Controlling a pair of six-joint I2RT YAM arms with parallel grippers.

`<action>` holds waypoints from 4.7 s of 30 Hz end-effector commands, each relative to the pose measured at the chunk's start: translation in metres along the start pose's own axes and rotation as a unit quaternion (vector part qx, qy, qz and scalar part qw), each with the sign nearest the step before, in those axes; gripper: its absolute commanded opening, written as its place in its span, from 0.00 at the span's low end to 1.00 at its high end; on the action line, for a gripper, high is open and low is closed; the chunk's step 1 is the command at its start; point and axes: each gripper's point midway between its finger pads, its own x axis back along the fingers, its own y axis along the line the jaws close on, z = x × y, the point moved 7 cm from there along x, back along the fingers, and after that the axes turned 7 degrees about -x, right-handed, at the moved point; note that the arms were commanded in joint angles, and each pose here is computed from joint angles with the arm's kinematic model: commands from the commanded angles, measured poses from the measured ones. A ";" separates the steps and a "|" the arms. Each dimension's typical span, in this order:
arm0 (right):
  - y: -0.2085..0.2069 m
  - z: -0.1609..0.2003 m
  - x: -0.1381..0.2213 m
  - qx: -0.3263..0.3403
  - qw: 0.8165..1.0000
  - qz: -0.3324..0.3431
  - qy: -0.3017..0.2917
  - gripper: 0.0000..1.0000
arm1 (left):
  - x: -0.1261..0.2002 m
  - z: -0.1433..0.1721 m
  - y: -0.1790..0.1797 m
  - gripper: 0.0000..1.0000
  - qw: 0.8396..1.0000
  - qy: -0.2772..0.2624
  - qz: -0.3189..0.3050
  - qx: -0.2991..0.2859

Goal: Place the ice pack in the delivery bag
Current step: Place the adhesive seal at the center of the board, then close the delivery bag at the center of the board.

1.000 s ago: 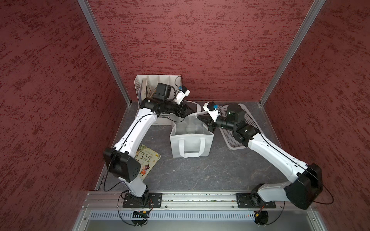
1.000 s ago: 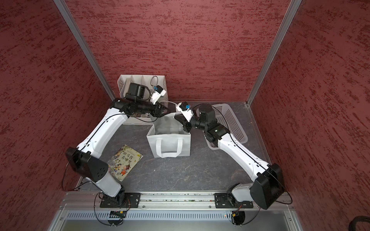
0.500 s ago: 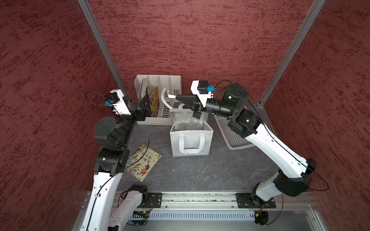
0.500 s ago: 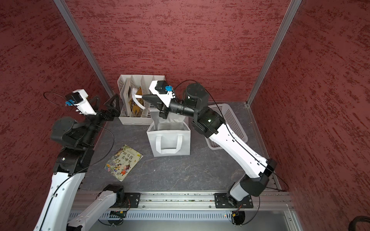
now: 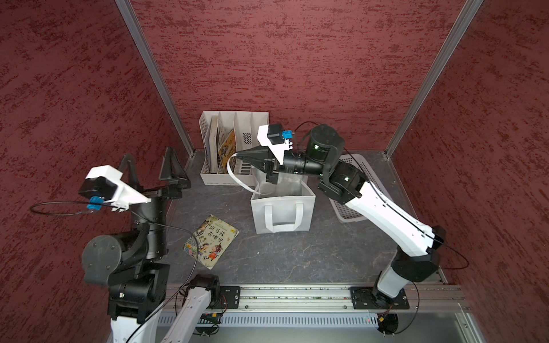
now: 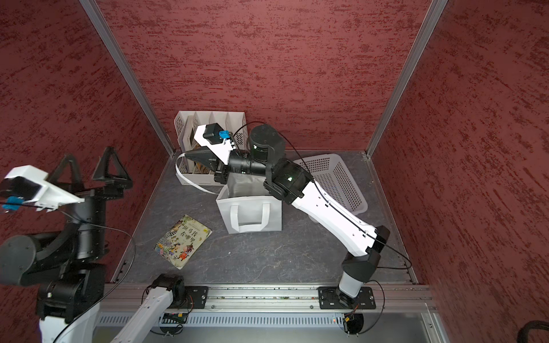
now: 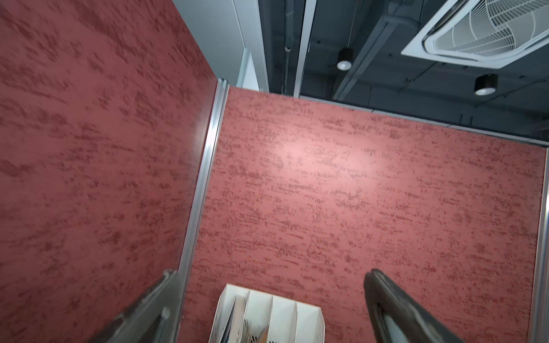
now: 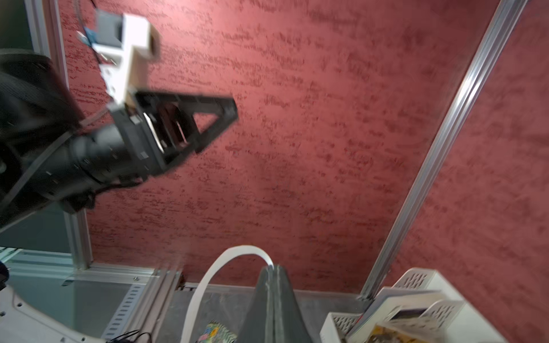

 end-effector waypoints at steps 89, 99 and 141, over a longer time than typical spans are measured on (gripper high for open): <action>-0.029 0.171 0.197 -0.033 0.959 0.181 0.217 0.89 | -0.058 0.252 -0.205 0.79 0.645 0.519 0.545 -0.132; -0.026 0.160 0.158 0.033 0.970 0.120 0.208 0.76 | -0.093 0.283 -0.203 0.65 0.654 0.499 0.554 -0.129; -0.032 0.180 0.147 0.008 0.953 0.091 0.289 0.65 | -0.078 0.310 -0.209 0.00 0.601 0.506 0.609 -0.109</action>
